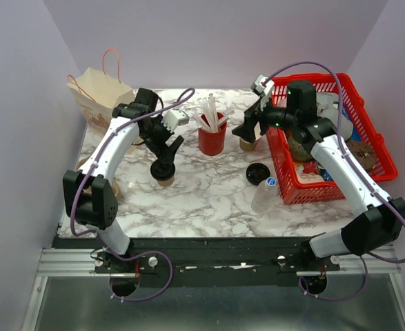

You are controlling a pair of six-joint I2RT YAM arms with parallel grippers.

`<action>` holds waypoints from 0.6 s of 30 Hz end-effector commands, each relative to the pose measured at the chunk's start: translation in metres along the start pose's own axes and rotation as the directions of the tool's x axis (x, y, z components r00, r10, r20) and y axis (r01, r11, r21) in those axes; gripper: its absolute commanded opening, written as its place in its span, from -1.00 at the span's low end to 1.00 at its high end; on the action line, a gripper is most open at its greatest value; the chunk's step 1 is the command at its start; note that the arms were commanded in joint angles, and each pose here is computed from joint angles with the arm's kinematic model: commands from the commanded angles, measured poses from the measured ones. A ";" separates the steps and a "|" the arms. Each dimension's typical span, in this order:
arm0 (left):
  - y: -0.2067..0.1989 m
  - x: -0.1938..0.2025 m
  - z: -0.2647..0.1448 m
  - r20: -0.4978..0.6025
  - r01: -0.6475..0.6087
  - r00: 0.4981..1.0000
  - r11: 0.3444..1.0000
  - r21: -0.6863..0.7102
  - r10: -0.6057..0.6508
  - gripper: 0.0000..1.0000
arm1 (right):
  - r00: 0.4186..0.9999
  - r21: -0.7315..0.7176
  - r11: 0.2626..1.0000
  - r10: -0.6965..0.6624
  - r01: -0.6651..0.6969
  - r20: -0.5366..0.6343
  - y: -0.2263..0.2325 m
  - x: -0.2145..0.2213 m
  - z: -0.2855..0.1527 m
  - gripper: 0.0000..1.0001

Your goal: Pack the takeout coffee

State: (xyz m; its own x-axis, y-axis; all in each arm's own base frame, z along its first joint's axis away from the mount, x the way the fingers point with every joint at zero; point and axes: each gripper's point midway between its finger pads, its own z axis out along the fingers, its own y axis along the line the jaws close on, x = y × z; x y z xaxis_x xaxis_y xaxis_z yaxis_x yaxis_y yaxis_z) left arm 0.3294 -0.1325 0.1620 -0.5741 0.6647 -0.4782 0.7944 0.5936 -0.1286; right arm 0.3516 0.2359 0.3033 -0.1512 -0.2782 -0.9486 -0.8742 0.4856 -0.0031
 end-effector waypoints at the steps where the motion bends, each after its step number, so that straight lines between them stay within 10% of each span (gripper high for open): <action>1: 0.007 -0.040 -0.024 0.221 -0.039 0.973 0.994 -0.103 0.062 0.97 | 1.000 0.122 0.992 0.019 -0.018 -0.004 -0.025 -0.014 -0.004 0.93; 11: 0.019 -0.089 -0.067 0.492 0.120 0.871 0.965 -0.232 0.010 0.97 | 0.968 0.342 0.939 0.121 -0.041 -0.218 -0.081 -0.006 -0.008 0.99; 18: 0.011 -0.092 -0.084 0.575 0.189 0.818 0.954 -0.231 -0.023 0.97 | 0.979 0.189 0.980 0.102 -0.068 -0.175 -0.069 -0.017 0.019 0.96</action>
State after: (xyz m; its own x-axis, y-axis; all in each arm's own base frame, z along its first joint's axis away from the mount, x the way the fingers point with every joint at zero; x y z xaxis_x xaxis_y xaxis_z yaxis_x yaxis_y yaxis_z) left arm 0.3698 -0.1511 0.2502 -0.4125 0.3650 -0.8346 0.6593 0.7519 0.0030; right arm 0.4327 0.2143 0.3216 -0.2916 -0.3514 -0.8897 -0.7036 0.7089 -0.0493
